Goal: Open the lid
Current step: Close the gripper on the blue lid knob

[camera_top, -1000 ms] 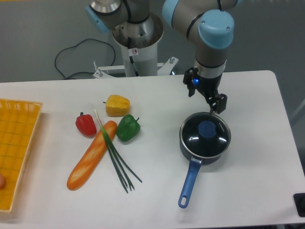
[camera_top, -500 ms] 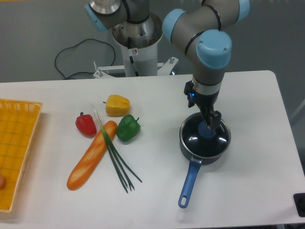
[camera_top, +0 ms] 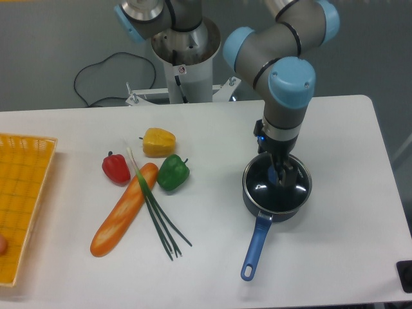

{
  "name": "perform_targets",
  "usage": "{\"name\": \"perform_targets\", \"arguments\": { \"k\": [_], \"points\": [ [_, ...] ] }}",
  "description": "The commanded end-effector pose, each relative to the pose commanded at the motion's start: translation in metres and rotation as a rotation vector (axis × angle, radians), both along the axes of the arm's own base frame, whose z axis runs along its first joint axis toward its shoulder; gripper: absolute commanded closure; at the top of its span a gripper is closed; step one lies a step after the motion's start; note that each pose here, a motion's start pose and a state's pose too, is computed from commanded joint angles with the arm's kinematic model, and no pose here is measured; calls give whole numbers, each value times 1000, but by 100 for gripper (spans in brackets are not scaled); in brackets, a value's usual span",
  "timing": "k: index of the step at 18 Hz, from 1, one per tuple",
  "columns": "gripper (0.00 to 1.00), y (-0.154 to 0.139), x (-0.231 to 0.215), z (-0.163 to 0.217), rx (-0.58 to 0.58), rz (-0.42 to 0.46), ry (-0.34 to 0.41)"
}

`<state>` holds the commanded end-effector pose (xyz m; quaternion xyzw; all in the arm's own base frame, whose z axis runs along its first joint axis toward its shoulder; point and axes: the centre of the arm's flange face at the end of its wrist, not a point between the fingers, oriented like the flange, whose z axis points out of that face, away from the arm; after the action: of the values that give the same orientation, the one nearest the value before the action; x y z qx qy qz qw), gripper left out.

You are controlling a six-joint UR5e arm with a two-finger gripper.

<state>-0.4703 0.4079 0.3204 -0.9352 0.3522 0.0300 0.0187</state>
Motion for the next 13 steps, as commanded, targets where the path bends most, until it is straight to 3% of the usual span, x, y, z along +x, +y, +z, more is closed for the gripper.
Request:
{"name": "perform_targets", "arguments": {
  "k": [13],
  "points": [
    [0,-9,-10,-11,-56,-26,14]
  ]
}}
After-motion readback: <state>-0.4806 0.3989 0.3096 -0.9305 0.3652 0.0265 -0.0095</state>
